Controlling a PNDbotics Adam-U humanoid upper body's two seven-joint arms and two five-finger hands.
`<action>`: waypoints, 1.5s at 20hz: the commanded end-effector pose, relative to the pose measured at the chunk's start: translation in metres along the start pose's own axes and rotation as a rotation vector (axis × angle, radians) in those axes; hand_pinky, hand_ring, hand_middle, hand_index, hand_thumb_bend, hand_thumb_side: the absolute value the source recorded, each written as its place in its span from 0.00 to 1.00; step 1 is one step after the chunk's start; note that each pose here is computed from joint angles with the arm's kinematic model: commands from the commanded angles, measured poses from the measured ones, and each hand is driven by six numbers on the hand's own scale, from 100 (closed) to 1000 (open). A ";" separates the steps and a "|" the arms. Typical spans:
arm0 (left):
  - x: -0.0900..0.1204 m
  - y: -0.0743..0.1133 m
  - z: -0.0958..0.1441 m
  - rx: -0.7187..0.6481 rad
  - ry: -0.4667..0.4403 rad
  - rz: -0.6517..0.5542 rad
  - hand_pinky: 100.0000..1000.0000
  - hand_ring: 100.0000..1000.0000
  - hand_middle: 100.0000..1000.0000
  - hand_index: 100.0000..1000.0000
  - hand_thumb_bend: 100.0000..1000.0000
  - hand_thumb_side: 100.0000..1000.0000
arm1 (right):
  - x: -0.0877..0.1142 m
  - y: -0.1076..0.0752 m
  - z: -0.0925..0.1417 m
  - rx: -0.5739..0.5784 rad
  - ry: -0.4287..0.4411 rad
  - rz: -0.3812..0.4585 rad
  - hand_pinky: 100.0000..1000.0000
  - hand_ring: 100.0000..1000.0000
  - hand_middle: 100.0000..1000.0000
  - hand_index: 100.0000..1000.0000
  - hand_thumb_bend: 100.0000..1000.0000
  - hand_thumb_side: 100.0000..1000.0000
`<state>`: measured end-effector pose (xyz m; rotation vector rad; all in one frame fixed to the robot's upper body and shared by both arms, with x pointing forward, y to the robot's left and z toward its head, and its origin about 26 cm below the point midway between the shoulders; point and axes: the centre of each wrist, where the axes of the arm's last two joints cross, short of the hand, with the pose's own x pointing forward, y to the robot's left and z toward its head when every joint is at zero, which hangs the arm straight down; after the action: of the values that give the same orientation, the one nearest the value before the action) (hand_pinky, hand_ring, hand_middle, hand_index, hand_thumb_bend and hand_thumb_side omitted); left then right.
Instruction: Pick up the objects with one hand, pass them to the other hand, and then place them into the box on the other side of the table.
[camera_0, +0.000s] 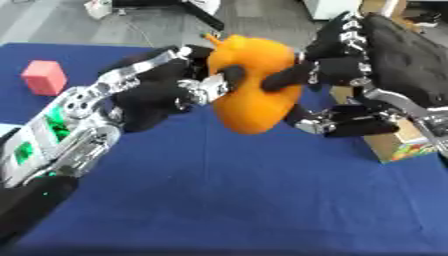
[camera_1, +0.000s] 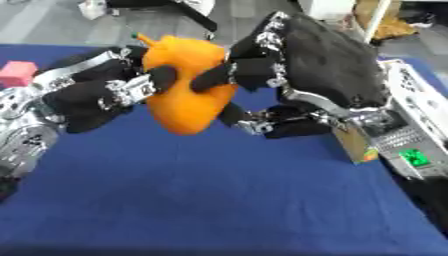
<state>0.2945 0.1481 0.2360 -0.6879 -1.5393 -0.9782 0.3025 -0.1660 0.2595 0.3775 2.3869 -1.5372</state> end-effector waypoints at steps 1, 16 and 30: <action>0.008 -0.001 0.001 -0.008 -0.018 -0.015 0.64 0.53 0.44 0.52 0.00 0.24 | 0.001 -0.008 -0.002 -0.022 -0.001 0.003 0.00 0.04 0.19 0.54 0.00 0.00; 0.008 0.006 0.008 0.058 -0.053 -0.102 0.75 0.73 0.73 0.79 0.49 0.65 | 0.000 -0.009 0.003 -0.068 0.044 -0.026 0.00 0.03 0.16 0.40 0.00 0.00; -0.001 0.027 0.037 0.311 -0.077 -0.263 0.80 0.81 0.79 0.85 0.59 0.66 | -0.005 -0.021 0.022 -0.098 0.104 0.043 0.00 0.04 0.16 0.40 0.00 0.00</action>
<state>0.3008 0.1865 0.2280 -0.3697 -1.7804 -0.8858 0.3052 -0.1870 0.2572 0.4398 2.5408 -1.4338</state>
